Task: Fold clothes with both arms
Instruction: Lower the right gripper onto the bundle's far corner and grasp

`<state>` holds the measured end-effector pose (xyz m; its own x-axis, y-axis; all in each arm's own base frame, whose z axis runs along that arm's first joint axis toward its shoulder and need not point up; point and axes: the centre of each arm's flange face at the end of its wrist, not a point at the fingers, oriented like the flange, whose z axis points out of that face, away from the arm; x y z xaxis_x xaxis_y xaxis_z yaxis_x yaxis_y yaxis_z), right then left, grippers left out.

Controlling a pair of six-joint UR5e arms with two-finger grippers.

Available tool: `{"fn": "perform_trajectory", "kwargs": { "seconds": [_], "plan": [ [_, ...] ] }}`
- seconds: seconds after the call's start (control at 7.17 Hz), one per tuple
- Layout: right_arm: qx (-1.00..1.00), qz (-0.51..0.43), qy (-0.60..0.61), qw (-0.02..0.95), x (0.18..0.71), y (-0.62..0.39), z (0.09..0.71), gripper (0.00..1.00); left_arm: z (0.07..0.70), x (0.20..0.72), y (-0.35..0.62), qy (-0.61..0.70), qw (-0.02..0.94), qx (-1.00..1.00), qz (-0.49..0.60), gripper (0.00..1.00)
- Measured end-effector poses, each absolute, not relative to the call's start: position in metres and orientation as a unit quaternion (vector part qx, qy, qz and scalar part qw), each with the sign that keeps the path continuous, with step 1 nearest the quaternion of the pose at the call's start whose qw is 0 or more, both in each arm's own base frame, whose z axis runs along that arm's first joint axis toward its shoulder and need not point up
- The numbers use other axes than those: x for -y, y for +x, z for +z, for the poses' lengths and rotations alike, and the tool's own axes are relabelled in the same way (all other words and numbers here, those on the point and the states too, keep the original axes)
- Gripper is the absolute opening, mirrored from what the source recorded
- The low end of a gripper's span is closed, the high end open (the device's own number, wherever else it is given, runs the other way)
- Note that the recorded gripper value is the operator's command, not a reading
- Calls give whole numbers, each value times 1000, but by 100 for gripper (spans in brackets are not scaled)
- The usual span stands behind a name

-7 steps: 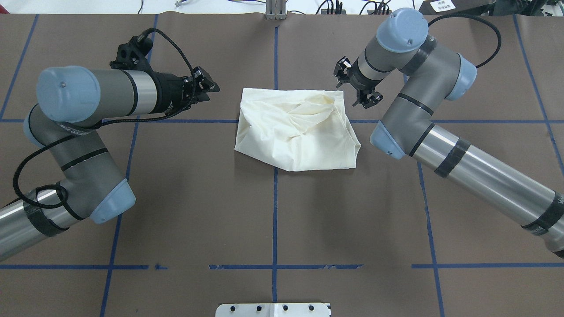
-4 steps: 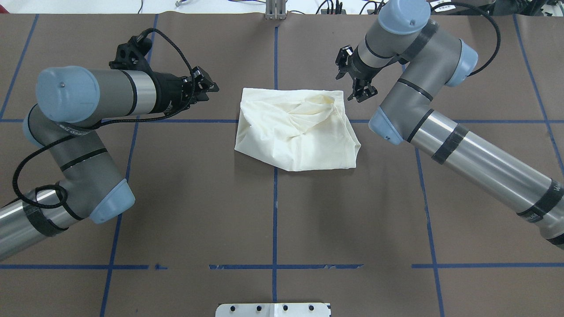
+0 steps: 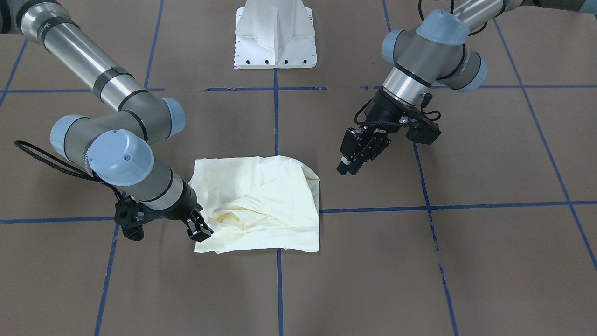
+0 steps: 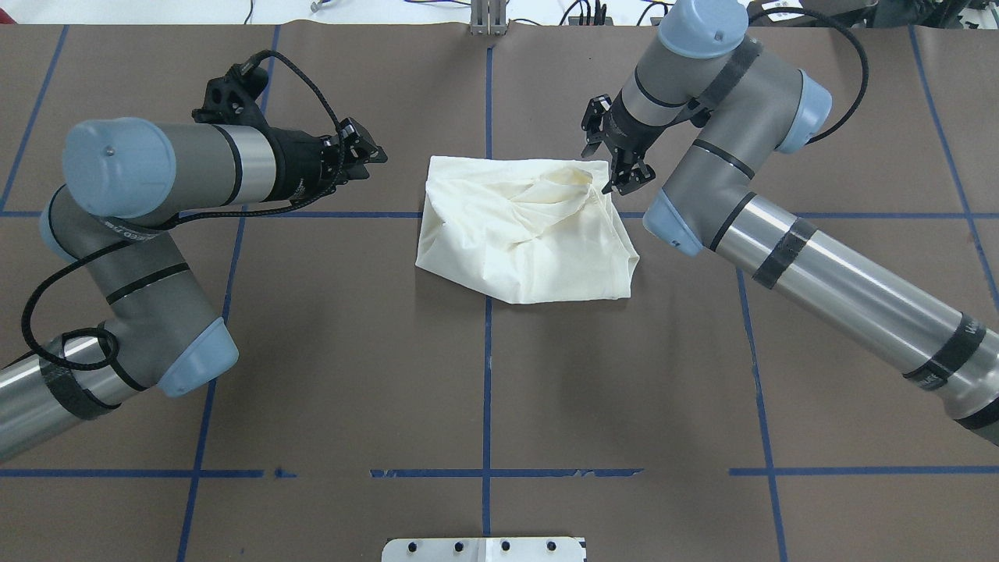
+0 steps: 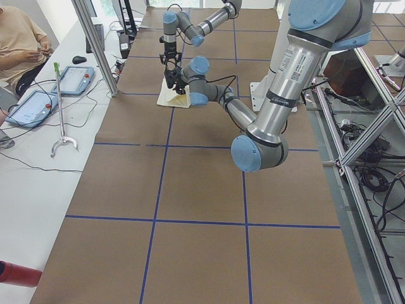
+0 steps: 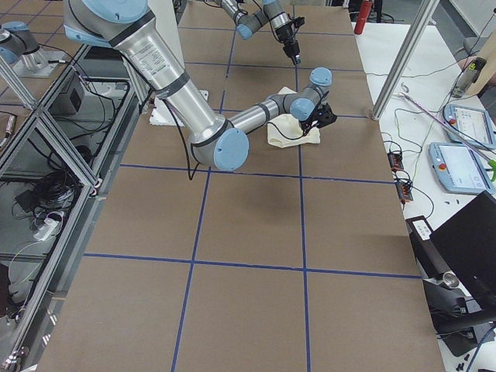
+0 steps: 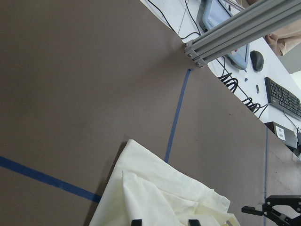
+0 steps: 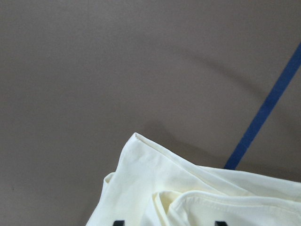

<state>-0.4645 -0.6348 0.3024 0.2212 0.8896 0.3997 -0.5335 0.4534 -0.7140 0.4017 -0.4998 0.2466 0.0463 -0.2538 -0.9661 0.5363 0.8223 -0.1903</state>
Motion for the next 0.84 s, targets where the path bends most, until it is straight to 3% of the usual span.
{"fn": "perform_trajectory", "kwargs": {
  "seconds": [0.28, 0.42, 0.56, 0.7, 0.84],
  "plan": [
    [404, 472, -224, 751, 643, -477, 290, 70, 247, 500, 401, 112, 715, -633, -277, 43],
    [401, 470, -226, 753, 643, -485, 289, 60, 247, 500, 402, 111, 715, -633, -277, 43],
    [397, 468, -230, 755, 638, -492, 290, 36, 247, 499, 402, 110, 714, -633, -278, 43],
    [395, 467, -233, 756, 634, -498, 291, 0, 247, 499, 403, 109, 714, -633, -279, 43],
    [393, 465, -237, 756, 631, -501, 292, 0, 247, 500, 405, 107, 714, -633, -279, 43]
  ]
}}
